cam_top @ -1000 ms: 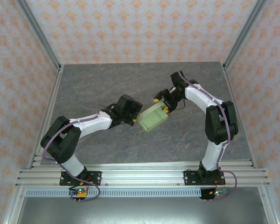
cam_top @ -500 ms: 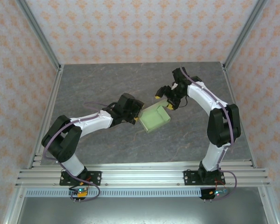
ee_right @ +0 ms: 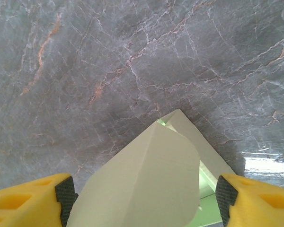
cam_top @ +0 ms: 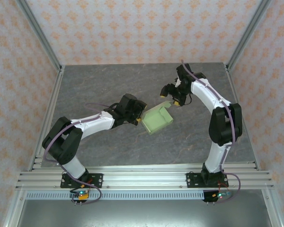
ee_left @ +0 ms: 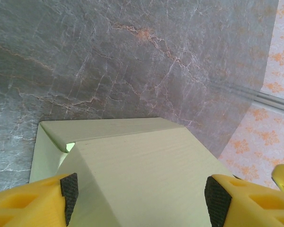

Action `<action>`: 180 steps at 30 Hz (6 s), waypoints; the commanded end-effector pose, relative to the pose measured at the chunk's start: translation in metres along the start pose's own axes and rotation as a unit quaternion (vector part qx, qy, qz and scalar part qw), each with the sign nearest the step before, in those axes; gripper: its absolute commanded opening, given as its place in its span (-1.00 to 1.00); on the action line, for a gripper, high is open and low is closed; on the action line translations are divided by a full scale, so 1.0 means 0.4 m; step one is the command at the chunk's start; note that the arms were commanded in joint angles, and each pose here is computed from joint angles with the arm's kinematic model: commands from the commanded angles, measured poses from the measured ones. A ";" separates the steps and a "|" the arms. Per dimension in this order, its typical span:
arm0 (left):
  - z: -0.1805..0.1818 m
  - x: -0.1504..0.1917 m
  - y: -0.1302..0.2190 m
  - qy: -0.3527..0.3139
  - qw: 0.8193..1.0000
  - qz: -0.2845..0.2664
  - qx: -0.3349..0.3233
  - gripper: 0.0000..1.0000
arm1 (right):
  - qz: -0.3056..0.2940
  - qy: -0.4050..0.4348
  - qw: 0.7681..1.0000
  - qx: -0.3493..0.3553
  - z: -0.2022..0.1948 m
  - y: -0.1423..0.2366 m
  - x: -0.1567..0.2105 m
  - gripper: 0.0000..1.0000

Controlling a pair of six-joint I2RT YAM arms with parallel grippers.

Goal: Fold the paper box

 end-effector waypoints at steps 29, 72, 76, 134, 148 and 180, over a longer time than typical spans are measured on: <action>-0.010 0.027 -0.017 -0.032 0.999 0.006 -0.010 0.14 | 0.035 -0.074 0.997 0.009 -0.059 -0.063 0.090 0.00; 0.013 0.054 0.037 -0.109 0.993 -0.025 0.046 0.30 | -0.039 -0.087 0.995 -0.031 -0.115 -0.108 0.091 -0.20; 0.014 0.078 0.018 -0.087 0.995 -0.006 0.051 0.31 | -0.038 -0.089 0.995 -0.033 -0.113 -0.106 0.091 -0.20; 0.002 0.179 -0.065 -0.648 0.747 0.077 -0.123 0.49 | -0.050 0.048 0.987 0.147 -0.197 -0.032 0.126 0.22; 0.082 0.171 -0.090 -0.687 0.697 0.059 -0.196 0.48 | -0.032 0.098 0.986 0.128 -0.167 0.032 0.149 0.37; 0.092 0.119 0.073 -0.465 0.876 0.099 -0.078 0.60 | -0.020 0.111 0.981 0.158 -0.113 -0.172 0.128 -0.35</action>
Point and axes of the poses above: each hand's point on the last joint's axis, 136 mm out from that joint toward the fingers, its own y axis back along the fingers, its own z axis along the line the jaws close on, x = y × z, the point moved 9 cm from there along y, back along the fingers, and after that the axes turned 14 degrees about -y, right-handed, at the moved point
